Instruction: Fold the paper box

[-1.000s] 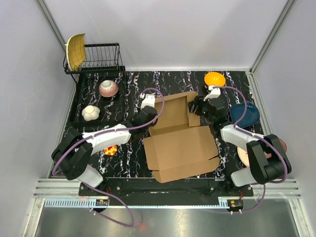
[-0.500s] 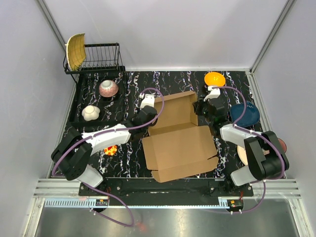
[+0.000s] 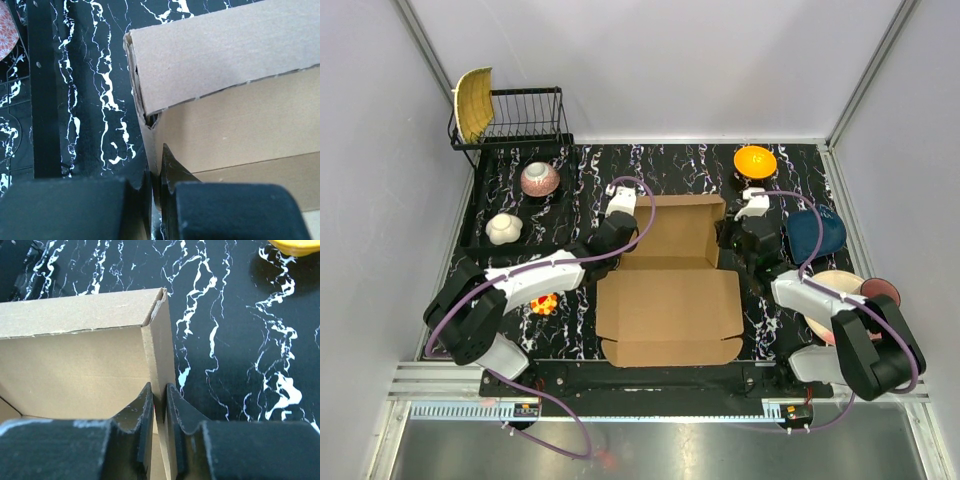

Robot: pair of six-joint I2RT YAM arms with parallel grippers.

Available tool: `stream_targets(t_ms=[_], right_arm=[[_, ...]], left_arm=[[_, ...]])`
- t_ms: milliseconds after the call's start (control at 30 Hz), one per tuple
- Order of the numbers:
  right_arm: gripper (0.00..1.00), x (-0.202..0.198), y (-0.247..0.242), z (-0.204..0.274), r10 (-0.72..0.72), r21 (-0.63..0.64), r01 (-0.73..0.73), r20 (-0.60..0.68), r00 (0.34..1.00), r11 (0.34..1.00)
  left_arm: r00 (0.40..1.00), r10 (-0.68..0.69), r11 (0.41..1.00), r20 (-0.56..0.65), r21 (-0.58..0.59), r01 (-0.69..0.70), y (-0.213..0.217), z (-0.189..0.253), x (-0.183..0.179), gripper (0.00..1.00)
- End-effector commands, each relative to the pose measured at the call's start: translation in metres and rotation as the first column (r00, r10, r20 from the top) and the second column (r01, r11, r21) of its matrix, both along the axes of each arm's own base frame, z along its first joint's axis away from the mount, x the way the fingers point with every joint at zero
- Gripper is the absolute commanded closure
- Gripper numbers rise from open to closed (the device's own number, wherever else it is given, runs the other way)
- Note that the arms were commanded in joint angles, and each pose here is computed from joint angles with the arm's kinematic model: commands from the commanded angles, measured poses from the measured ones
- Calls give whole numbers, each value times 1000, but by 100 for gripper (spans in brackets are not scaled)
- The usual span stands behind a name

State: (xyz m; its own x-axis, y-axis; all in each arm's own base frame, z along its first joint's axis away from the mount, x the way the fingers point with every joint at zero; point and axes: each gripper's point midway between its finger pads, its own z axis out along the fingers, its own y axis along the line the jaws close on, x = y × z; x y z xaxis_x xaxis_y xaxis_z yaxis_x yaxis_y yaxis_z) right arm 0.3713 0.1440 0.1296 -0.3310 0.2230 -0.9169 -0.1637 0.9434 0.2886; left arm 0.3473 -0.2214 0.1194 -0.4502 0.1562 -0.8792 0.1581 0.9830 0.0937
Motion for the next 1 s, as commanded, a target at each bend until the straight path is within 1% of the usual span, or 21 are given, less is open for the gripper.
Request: stream_targets(t_ms=[0,67,100,200,233,300,333,467,500,600,633,667,733,767,867,900,967], right_arm=[[94,-35,11,-32,-1,-67,-8,-145,989,998],[82,-35,7,-32,-23,-75,11,-160,987,997],[71,-35,7,-30,-27,-79,14,-158,987,997],[60,-33,4,-27,-41,-91,27,-156,987,995],[54,-33,6,-25,-37,-87,24,-153,988,996],[48,-32,8,-23,-27,-76,16,-151,988,997],[47,-30,11,-21,-20,-72,9,-149,989,997],[46,-23,10,-26,-37,-119,16,-177,983,993],[47,-21,8,-28,-46,-129,22,-183,982,991],[55,-17,3,-34,-87,-165,54,-199,976,985],[59,-15,2,-36,-99,-175,63,-202,974,982],[67,-14,0,-38,-107,-186,68,-208,972,980],[73,-13,-4,-42,-129,-209,83,-219,967,974],[80,-13,-6,-43,-143,-217,93,-223,964,972],[90,-12,-14,-46,-187,-252,125,-236,954,960],[100,-11,-18,-46,-214,-269,149,-232,949,952],[100,-13,-25,-49,-258,-286,185,-244,935,940]], left_arm=[[994,-88,995,64,-49,91,-23,12,9,100],[994,-97,993,52,-63,100,-27,10,9,100],[994,-98,993,50,-67,101,-28,10,9,100],[994,-103,991,37,-82,106,-31,6,6,100],[994,-104,991,38,-85,107,-31,6,6,100],[994,-104,991,36,-83,107,-30,6,5,100],[994,-104,991,34,-82,107,-29,5,5,100],[993,-110,990,34,-85,112,-29,6,3,100],[993,-113,990,35,-86,115,-30,6,2,100],[992,-117,989,35,-87,120,-29,7,0,100],[993,-117,989,35,-89,119,-29,7,0,100],[992,-118,989,33,-87,121,-29,6,-1,100],[992,-119,988,35,-90,122,-29,7,-3,100],[992,-117,988,36,-94,120,-28,8,-3,100],[993,-116,988,37,-98,119,-28,9,-5,100],[992,-117,987,37,-102,120,-28,9,-5,100],[993,-115,988,39,-104,119,-29,10,-5,100]])
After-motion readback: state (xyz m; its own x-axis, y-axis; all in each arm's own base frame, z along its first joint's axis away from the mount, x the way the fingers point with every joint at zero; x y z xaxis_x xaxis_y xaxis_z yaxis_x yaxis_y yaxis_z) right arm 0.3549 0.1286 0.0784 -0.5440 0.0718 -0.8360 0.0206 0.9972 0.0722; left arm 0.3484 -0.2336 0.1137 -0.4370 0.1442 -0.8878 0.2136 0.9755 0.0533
